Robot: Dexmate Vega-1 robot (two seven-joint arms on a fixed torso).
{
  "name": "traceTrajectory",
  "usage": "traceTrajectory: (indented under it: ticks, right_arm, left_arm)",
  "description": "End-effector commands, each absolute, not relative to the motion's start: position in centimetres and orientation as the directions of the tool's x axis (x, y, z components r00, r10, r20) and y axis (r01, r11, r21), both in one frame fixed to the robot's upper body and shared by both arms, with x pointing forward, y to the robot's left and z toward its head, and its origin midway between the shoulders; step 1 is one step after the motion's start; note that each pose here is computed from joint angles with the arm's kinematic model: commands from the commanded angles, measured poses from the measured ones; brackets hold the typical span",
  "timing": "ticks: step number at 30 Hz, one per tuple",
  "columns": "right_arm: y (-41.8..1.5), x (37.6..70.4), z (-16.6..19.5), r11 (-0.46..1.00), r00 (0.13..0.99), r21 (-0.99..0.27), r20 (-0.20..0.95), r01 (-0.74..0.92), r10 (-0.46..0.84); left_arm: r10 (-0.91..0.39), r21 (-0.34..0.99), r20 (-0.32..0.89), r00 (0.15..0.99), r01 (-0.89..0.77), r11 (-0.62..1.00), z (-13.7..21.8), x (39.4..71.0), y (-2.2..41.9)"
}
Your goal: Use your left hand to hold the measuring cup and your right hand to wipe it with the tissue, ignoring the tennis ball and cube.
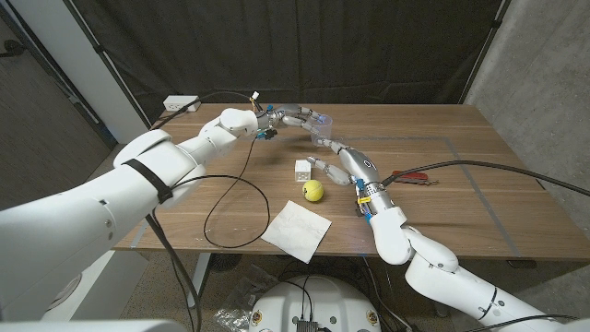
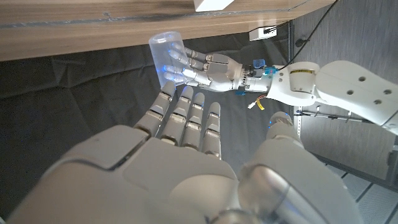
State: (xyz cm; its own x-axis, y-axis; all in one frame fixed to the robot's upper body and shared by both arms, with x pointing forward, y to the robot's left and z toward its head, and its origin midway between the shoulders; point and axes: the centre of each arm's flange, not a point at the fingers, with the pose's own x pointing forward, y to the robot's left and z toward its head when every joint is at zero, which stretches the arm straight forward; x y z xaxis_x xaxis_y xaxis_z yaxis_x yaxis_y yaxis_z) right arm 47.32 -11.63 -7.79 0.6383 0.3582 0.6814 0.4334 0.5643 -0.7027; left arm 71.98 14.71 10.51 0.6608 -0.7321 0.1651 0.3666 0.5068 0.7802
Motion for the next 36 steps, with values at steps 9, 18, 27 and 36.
traceTrajectory:
  ticks: [9, 18, 27, 36]
  right_arm:
    - [-8.8, 45.0, -9.6, 0.396, 0.670, -0.821, 0.567, 0.411, 0.479]
    - [-8.4, 44.9, -10.5, 0.324, 0.736, -0.880, 0.469, 0.346, 0.488]
    - [-8.3, 44.4, -11.5, 0.342, 0.776, -0.901, 0.411, 0.267, 0.478]
    - [-7.6, 44.0, -12.6, 0.307, 0.814, -0.925, 0.351, 0.224, 0.464]
  left_arm:
    - [-0.744, 0.790, 0.163, 0.648, 0.367, 0.492, 11.1, 71.7, 14.8]
    - [-0.742, 0.793, 0.154, 0.652, 0.366, 0.486, 11.1, 71.8, 14.8]
    - [-0.731, 0.793, 0.150, 0.665, 0.361, 0.491, 11.5, 71.9, 14.3]
    - [-0.717, 0.797, 0.139, 0.683, 0.353, 0.490, 12.0, 72.2, 13.5]
